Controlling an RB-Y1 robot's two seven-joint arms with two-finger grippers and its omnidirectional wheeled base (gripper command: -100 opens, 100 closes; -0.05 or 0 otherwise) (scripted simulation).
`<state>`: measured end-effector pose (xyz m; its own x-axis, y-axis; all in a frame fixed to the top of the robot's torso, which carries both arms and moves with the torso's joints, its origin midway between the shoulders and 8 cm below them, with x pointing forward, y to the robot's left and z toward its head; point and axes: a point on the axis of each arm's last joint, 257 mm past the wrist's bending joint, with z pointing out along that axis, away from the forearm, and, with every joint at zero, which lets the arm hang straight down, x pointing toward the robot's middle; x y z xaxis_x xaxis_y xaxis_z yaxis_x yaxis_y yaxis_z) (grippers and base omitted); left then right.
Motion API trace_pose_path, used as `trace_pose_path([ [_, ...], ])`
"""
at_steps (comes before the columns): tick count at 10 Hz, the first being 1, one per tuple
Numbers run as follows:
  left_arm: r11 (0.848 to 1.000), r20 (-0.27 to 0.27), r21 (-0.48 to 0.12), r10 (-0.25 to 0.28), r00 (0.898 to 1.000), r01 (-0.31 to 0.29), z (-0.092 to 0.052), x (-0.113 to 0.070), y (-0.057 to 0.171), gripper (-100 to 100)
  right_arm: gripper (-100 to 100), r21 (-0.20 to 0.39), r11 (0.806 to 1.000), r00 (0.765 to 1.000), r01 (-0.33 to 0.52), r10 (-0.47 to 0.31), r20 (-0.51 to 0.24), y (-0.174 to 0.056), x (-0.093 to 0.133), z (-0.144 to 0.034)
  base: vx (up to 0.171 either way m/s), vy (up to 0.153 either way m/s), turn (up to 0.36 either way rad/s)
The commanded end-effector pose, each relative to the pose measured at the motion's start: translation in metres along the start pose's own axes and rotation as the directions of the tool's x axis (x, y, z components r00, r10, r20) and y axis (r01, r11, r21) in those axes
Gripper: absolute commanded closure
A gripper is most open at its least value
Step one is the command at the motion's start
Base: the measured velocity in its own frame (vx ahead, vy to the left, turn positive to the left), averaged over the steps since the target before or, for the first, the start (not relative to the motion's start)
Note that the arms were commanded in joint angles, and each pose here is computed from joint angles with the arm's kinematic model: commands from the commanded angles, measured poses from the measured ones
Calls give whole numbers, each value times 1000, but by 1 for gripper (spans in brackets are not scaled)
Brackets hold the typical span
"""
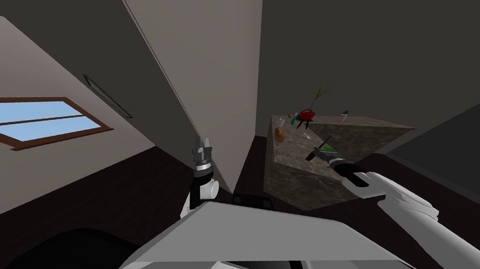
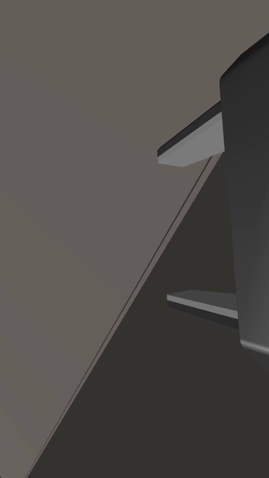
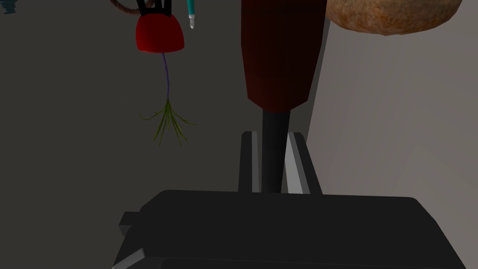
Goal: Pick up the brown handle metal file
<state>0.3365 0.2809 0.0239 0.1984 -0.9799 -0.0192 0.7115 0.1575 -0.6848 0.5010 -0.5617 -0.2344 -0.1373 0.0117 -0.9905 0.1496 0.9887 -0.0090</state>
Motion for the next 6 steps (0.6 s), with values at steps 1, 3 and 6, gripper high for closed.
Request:
trace_pose_path([
  [1, 1000, 0, 0, 0, 1000, 0, 0, 0, 0, 0, 100, 43, 999, 1000, -12, 13, -13, -12, 7, -12, 9, -28, 112],
  [3, 1000, 0, 0, 0, 1000, 0, 0, 0, 0, 0, 100, 11, 1000, 1000, -2, 2, 5, 2, -2, -17, 8, -29, 32],
  [6, 1000, 0, 0, 0, 1000, 0, 0, 0, 0, 0, 100, 31, 1000, 1000, -5, 5, 3, 0, 0, -35, 7, -28, 56],
])
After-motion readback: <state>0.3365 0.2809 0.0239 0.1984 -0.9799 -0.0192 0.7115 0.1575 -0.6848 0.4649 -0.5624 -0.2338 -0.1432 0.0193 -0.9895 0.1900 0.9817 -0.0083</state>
